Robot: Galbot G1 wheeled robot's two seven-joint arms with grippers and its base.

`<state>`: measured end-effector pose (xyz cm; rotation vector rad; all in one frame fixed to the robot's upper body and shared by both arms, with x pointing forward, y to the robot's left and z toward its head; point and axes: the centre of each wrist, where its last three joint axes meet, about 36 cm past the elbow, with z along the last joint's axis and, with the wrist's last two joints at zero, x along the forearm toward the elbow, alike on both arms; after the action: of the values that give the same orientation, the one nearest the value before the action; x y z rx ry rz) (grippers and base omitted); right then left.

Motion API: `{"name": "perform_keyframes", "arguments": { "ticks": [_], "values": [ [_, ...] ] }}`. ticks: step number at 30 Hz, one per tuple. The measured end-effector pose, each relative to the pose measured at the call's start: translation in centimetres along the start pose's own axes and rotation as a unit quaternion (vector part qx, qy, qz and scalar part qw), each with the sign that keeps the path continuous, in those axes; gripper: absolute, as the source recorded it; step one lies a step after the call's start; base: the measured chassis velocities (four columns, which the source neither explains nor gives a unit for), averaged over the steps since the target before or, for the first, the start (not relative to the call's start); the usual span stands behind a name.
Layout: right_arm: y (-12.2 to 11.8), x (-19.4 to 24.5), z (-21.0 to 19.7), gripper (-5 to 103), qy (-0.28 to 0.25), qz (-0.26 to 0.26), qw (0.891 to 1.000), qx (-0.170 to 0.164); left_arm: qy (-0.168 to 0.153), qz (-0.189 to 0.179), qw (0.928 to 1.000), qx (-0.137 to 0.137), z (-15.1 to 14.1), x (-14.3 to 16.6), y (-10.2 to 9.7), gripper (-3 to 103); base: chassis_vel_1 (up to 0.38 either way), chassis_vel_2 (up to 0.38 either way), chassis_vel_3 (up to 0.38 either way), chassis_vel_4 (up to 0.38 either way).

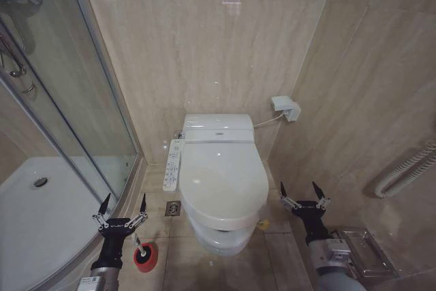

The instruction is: Open the toilet lid, clean the toilet bowl with a toilet brush, close the toilet lid, and flush.

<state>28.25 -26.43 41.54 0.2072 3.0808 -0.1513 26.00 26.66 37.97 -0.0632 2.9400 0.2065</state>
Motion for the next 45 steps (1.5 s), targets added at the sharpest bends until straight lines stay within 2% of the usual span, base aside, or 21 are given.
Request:
{"name": "perform_keyframes", "arguments": {
  "ticks": [9,27,45],
  "values": [
    [-0.1,0.0,-1.3,100,0.002,0.006,1.000,-0.002,0.000,0.000,1.0000,0.000,0.0,0.0,0.0,100,0.000,0.000,0.000,0.000],
    [0.7,-0.5,-1.3,100,-0.009,0.014,1.000,-0.024,0.000,0.000,1.0000,0.000,0.0,0.0,0.0,100,0.000,0.000,0.000,0.000],
    [1.0,-1.1,-1.3,100,-0.015,0.018,0.999,-0.030,0.000,0.000,1.0000,0.000,0.0,0.0,0.0,100,0.000,0.000,0.000,0.000]
  ]
}}
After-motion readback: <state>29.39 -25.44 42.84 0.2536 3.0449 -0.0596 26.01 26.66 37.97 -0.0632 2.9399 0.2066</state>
